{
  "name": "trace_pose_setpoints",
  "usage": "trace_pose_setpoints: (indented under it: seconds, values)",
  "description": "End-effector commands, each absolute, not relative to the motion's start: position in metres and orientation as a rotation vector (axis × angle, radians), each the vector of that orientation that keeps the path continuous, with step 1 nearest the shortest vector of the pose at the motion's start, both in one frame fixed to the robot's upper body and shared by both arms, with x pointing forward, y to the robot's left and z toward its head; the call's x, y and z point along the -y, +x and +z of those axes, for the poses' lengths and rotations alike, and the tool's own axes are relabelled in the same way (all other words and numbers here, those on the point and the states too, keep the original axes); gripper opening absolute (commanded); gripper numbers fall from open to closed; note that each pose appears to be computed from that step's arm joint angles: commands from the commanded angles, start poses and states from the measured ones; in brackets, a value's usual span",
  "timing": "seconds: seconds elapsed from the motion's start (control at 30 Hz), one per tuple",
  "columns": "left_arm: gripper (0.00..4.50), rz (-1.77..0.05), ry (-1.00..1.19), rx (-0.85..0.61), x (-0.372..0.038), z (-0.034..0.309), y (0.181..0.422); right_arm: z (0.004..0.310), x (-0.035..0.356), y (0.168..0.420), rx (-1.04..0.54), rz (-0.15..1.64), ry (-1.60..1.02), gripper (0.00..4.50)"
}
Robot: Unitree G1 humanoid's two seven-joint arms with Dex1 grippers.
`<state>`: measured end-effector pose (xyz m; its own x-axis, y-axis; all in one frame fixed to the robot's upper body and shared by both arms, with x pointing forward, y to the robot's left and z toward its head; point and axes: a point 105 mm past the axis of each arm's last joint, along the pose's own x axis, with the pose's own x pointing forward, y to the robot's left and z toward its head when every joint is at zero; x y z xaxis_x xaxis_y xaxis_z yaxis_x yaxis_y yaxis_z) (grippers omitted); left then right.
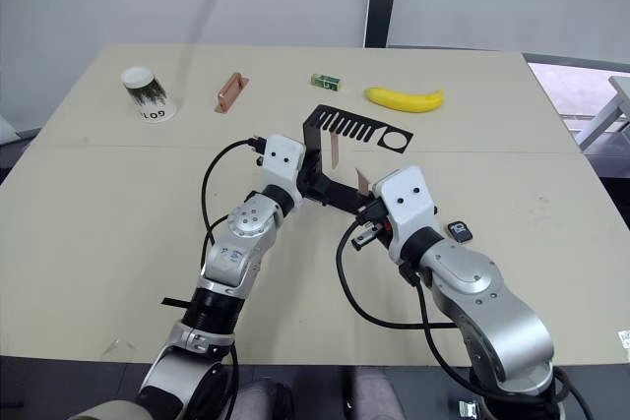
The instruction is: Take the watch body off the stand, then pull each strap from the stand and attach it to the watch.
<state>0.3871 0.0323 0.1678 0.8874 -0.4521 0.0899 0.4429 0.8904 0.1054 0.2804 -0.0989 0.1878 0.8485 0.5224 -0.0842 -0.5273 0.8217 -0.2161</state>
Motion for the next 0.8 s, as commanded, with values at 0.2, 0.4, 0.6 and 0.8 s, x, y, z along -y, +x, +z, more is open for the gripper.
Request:
trace_pose_setpoints:
  seconds: [0.2, 0.4, 0.6, 0.8]
  values:
    - [3.80, -0.543, 0.077, 0.135, -0.048, 0.182, 0.376, 0.202, 0.103, 0.275, 0.030, 0.613, -0.218, 0.00]
    - [4.46, -0.587, 0.079, 0.141, -0.065, 0.189, 0.366, 0.200, 0.104, 0.272, 0.019, 0.656, -0.220, 0.00]
    - [4.46, -0.695, 0.078, 0.125, -0.083, 0.193, 0.352, 0.202, 0.108, 0.270, 0.019, 0.707, -0.227, 0.00]
    - [4.46, -1.091, -0.034, -0.019, -0.119, 0.195, 0.314, 0.205, 0.110, 0.255, -0.011, 0.916, -0.116, 0.00]
